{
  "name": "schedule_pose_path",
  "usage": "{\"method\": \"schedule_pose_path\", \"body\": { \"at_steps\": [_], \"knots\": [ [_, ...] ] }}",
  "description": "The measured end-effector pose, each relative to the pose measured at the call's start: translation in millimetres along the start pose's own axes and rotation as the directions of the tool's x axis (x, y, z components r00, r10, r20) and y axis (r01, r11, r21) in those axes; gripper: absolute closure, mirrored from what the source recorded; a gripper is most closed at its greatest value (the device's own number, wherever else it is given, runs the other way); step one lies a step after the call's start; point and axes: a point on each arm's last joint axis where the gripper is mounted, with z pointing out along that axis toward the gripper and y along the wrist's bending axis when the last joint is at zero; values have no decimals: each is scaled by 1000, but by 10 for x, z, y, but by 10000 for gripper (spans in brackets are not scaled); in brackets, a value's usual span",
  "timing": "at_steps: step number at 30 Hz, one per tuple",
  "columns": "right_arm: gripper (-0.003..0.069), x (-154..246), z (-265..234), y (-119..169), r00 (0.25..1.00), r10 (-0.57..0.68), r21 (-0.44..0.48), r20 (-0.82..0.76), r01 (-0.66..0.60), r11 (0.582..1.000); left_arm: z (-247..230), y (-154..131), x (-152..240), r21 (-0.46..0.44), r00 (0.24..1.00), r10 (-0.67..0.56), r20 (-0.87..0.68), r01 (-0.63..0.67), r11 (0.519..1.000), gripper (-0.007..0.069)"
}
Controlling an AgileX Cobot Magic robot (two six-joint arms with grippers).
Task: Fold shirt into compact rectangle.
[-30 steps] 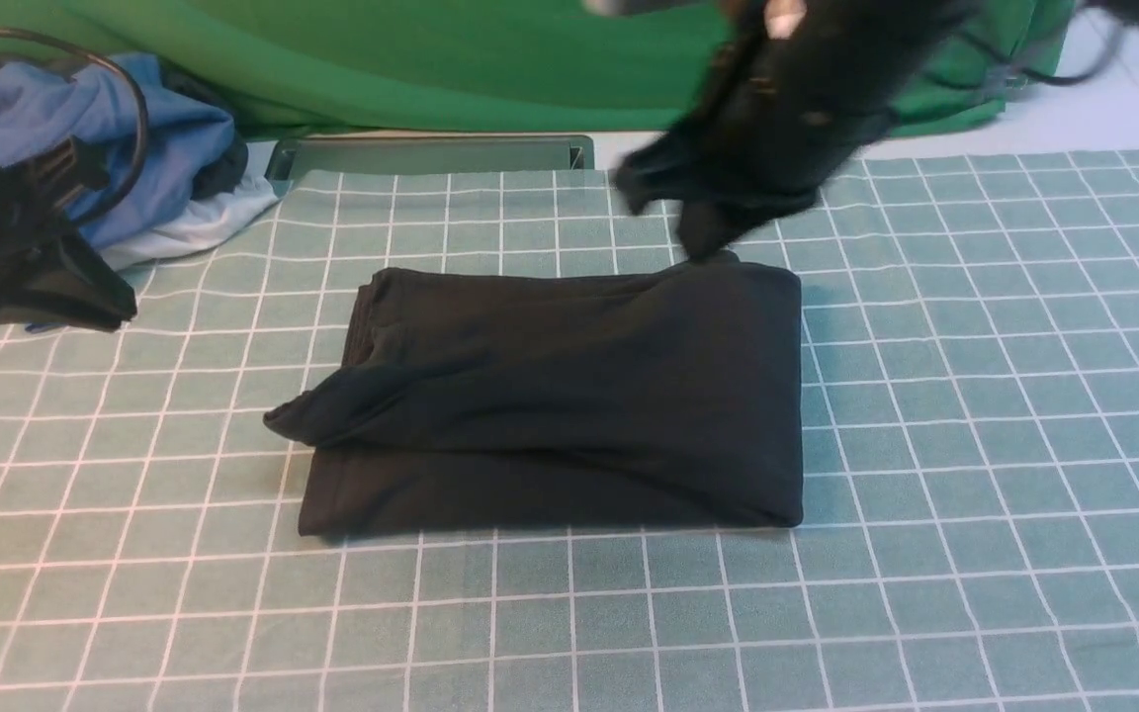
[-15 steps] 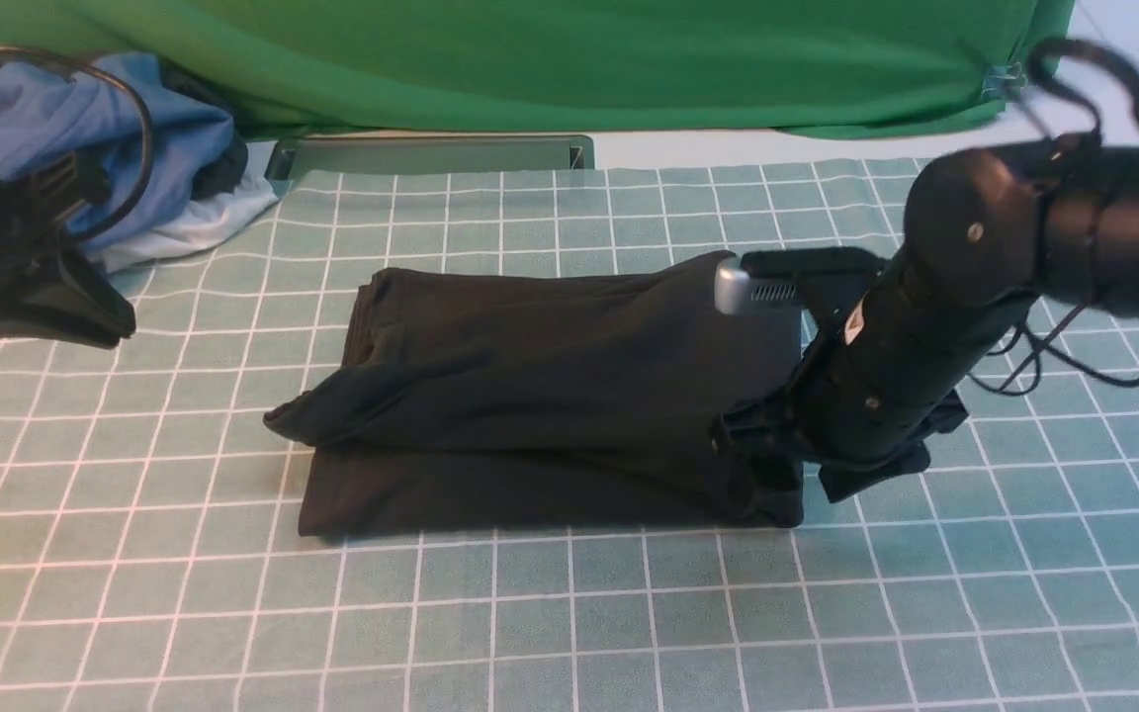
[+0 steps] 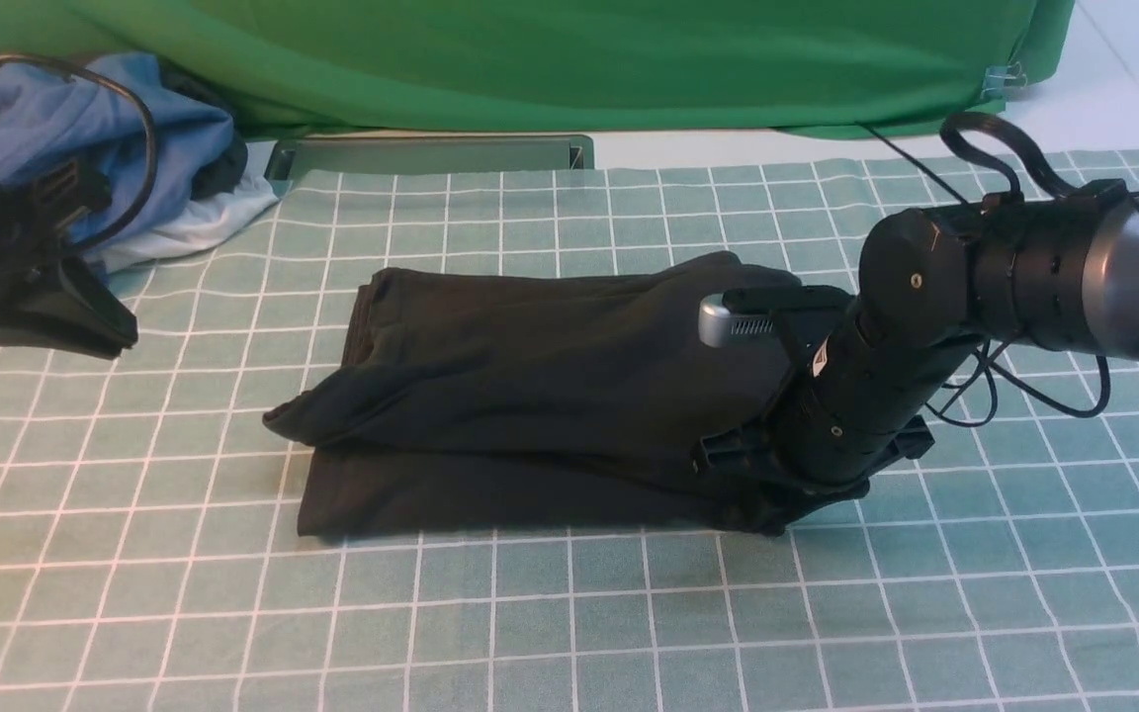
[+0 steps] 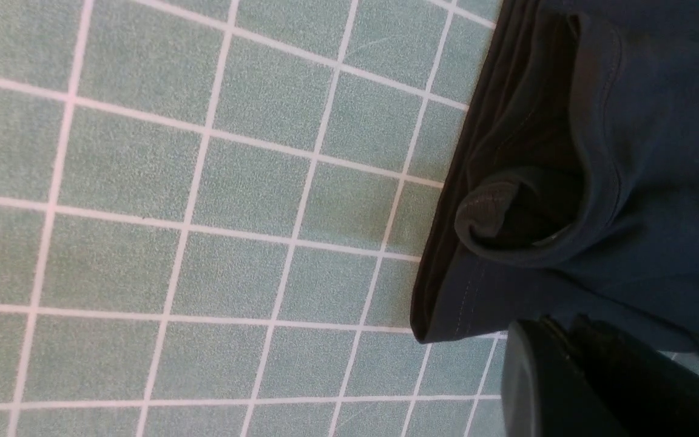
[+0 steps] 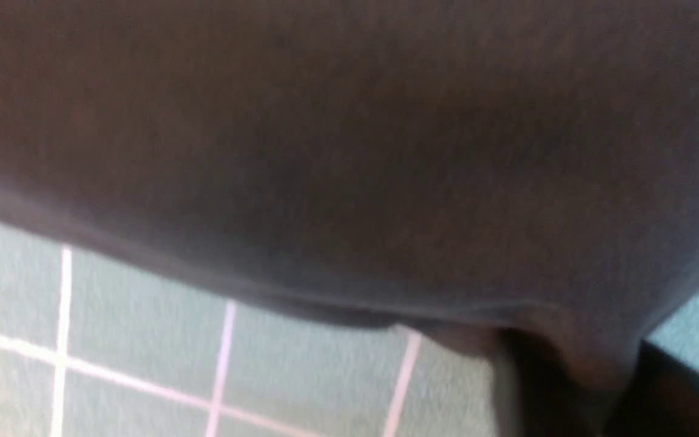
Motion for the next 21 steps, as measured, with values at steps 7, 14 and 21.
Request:
{"method": "schedule_pose_path", "body": {
  "at_steps": [7, 14, 21],
  "knots": [
    [578, 82, -9, -54, 995, -40, 57, -95, 46, 997, 0, -1, 8, 1, 1000, -26, -9, 26, 1000, 590],
    [578, 236, -84, -246, 968, -70, 240, -242, 130, 962, 0, 1, 41, -2, 998, -58, -12, 58, 998, 590],
    [578, 391, -209, -396, 965, -69, 351, -253, 158, 923, 8, 12, 308, -7, 995, -83, -51, 82, 997, 590]
  ]
}}
